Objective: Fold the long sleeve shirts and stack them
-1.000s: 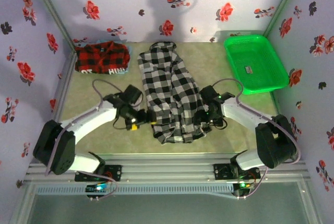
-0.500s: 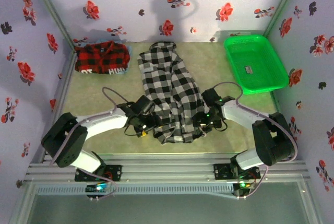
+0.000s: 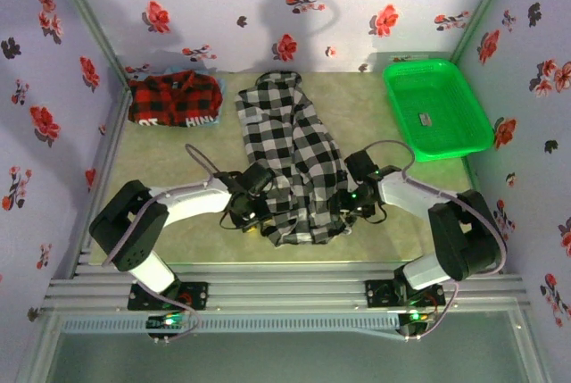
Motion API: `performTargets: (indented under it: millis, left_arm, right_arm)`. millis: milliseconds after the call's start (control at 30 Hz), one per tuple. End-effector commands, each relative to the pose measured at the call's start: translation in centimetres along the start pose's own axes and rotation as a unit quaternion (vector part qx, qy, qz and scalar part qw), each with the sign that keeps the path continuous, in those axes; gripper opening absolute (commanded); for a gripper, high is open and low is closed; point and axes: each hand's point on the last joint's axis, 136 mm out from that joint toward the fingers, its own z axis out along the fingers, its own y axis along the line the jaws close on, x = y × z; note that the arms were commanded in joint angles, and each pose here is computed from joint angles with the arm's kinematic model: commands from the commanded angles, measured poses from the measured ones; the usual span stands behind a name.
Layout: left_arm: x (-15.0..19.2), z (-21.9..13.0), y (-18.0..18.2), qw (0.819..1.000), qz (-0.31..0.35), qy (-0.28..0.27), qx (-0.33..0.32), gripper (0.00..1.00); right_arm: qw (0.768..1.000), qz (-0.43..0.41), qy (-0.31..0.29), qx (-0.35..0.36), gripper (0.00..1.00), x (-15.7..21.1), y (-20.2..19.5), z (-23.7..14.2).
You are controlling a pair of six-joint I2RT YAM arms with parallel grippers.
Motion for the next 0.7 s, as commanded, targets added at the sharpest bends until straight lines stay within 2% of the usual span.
performTargets:
  millis: [0,133,267,467,667]
  left_arm:
    - [-0.8,1.5,-4.5,0.997,0.033,-0.017,0.070,0.30]
    - [-1.0,0.6,-5.5,0.995,0.043,-0.023,0.082,0.19]
    - [-1.2,-1.2,-5.7,0.994,0.058,-0.037,0.084,0.11]
    - [-1.2,-3.3,-7.3,0.990,0.078,-0.042,0.113,0.00]
    - [-1.0,-5.3,-6.9,0.988,0.077,-0.052,0.124,0.00]
  right_arm:
    - [0.999,0.029,0.036,0.006,0.37,1.9,-0.9,1.2]
    - [0.999,0.045,0.025,-0.004,0.17,1.9,-0.4,0.2]
    - [0.998,0.052,0.011,-0.022,0.09,1.9,0.4,-1.5]
    - [0.996,0.067,0.007,-0.050,0.05,2.4,1.5,-2.8]
    - [0.996,0.074,-0.001,-0.052,0.02,2.0,1.9,-4.2]
